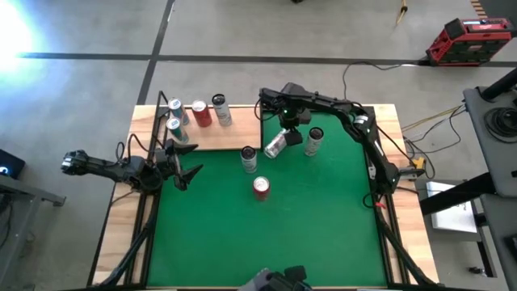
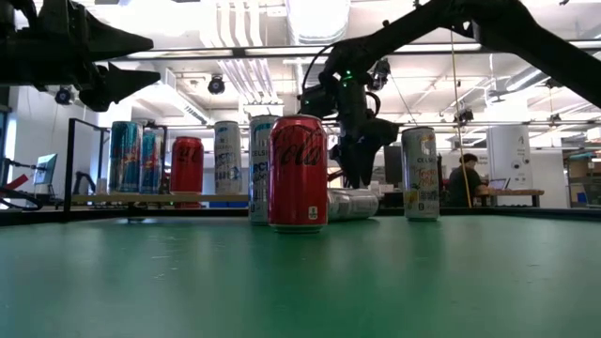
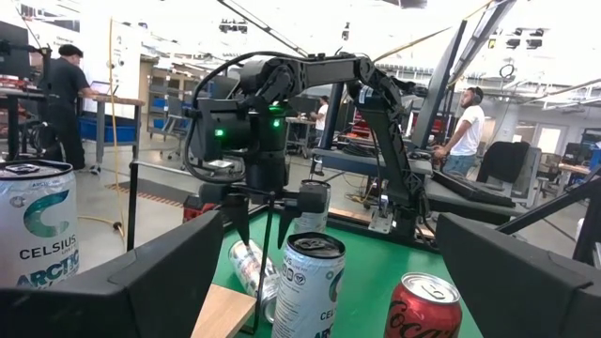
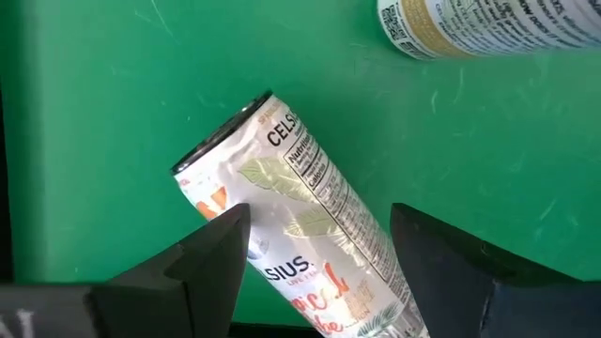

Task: Place canned beverage on shelf
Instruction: Adjust the white yellow soda can on the table, then move the white yellow soda can to the center

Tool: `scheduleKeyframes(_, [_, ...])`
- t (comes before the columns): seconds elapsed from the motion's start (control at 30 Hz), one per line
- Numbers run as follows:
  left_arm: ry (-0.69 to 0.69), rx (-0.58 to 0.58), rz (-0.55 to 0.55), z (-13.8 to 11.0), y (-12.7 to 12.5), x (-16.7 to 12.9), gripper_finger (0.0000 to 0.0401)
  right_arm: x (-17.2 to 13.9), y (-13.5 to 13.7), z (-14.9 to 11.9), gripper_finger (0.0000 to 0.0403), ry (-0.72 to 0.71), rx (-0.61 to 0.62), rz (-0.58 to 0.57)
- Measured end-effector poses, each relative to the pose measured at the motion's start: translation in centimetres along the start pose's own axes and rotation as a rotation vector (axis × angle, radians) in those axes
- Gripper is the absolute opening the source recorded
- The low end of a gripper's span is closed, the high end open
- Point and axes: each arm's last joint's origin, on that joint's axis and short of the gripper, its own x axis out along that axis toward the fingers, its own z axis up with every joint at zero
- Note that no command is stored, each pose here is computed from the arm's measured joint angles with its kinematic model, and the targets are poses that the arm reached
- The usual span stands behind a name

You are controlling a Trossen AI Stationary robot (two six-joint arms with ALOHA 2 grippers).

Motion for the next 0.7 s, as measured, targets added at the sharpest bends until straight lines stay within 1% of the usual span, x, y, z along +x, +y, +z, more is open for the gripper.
scheduleKeyframes(0.27, [0.000, 0.000, 0.000, 0.0, 0.0, 0.0, 0.0375, -0.3, 0.4, 0.5, 0.0249, 0.004, -0.001, 0.004])
scheduleKeyframes(0.47, [0.000, 0.000, 0.000, 0.0, 0.0, 0.0, 0.0375, 0.1, 0.7, 1.1, 0.0249, -0.009, -0.090, -0.012])
scheduleKeyframes(0.7, [0.000, 0.000, 0.000, 0.0, 0.0, 0.0, 0.0375, -0.2, 1.5, 1.5, 0.0249, 0.023, -0.168, 0.013])
